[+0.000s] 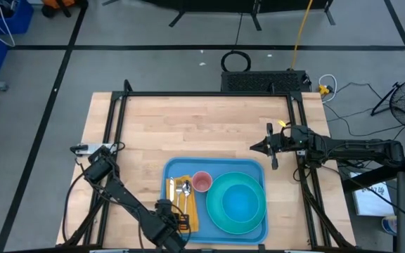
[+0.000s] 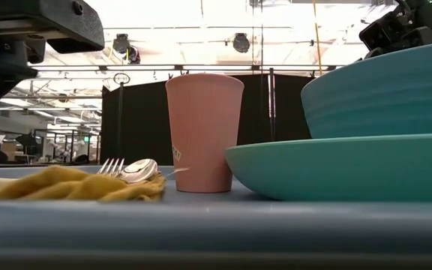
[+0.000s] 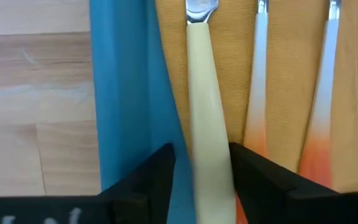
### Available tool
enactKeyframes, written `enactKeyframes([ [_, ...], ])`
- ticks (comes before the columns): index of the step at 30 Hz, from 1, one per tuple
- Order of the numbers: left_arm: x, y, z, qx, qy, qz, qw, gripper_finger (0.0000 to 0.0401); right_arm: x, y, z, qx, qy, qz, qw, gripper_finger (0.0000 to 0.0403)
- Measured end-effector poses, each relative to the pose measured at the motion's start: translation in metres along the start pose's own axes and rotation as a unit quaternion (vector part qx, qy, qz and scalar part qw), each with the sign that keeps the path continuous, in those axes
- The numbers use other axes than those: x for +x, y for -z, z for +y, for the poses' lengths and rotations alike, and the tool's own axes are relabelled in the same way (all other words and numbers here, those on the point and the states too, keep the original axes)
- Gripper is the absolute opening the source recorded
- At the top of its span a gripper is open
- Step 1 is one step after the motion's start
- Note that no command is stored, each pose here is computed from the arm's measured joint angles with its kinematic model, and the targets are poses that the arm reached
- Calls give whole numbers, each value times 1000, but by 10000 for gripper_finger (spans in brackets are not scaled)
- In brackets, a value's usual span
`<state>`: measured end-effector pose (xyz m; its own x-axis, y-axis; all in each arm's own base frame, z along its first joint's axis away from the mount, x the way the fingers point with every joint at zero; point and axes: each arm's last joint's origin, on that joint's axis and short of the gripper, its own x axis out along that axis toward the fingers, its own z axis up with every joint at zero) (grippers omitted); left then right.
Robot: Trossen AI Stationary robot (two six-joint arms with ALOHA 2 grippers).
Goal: Set up tray
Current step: Put the knife on the yellow napkin to the left of the orange fork, then return to Home Position
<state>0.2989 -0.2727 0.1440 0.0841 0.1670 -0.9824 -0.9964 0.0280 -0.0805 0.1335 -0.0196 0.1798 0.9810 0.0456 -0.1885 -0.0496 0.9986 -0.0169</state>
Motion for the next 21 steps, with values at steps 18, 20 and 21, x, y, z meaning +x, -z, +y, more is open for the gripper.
enactKeyframes([
  [18,-80,-30,-6,447,103,-41,888,120,0,-8,1,-11,-26,-41,999,0],
  [20,-90,-37,-6,524,113,-68,841,89,0,-8,2,-12,-32,-43,998,0],
  [21,-96,-42,-6,557,117,-80,819,73,0,-8,2,-12,-36,-44,998,0],
])
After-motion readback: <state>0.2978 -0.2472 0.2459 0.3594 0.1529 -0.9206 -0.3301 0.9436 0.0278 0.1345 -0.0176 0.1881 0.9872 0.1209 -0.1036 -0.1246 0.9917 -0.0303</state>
